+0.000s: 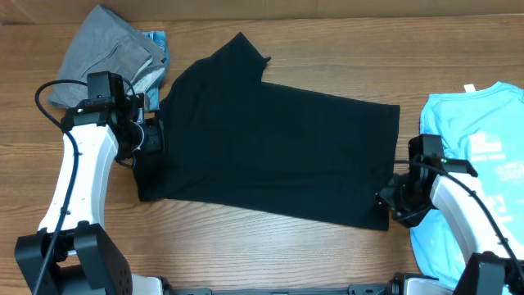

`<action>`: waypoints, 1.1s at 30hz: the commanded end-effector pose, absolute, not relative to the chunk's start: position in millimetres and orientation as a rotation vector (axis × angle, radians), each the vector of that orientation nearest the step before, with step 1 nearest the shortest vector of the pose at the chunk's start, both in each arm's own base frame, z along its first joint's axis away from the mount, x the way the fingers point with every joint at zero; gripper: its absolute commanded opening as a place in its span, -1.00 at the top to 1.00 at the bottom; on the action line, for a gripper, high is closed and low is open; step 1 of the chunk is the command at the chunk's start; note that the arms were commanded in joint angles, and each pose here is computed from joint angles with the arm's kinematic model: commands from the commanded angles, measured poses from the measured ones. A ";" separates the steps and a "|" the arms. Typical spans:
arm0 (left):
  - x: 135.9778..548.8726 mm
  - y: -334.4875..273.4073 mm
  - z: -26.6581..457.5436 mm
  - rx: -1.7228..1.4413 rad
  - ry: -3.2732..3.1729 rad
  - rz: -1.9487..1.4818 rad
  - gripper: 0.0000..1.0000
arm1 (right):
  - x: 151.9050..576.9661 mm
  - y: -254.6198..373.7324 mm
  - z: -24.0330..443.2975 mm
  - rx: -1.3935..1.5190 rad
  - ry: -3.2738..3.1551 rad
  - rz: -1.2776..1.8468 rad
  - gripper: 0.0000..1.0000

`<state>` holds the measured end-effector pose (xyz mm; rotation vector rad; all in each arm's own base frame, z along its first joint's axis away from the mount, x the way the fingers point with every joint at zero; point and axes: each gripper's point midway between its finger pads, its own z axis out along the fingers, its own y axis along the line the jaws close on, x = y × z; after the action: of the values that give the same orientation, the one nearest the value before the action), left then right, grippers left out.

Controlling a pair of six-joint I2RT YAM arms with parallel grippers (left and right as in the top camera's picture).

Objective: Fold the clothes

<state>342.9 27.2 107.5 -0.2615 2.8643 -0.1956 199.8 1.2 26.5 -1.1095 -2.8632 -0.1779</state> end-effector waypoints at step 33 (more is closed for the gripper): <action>347.9 26.7 114.7 -0.215 2.841 -0.187 -0.22 | 163.9 23.1 37.6 -1.126 -2.711 -0.282 0.92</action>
<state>343.0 27.2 107.6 -0.2608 2.8636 -0.1954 155.7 21.6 27.0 -1.0573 -2.7108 -0.2493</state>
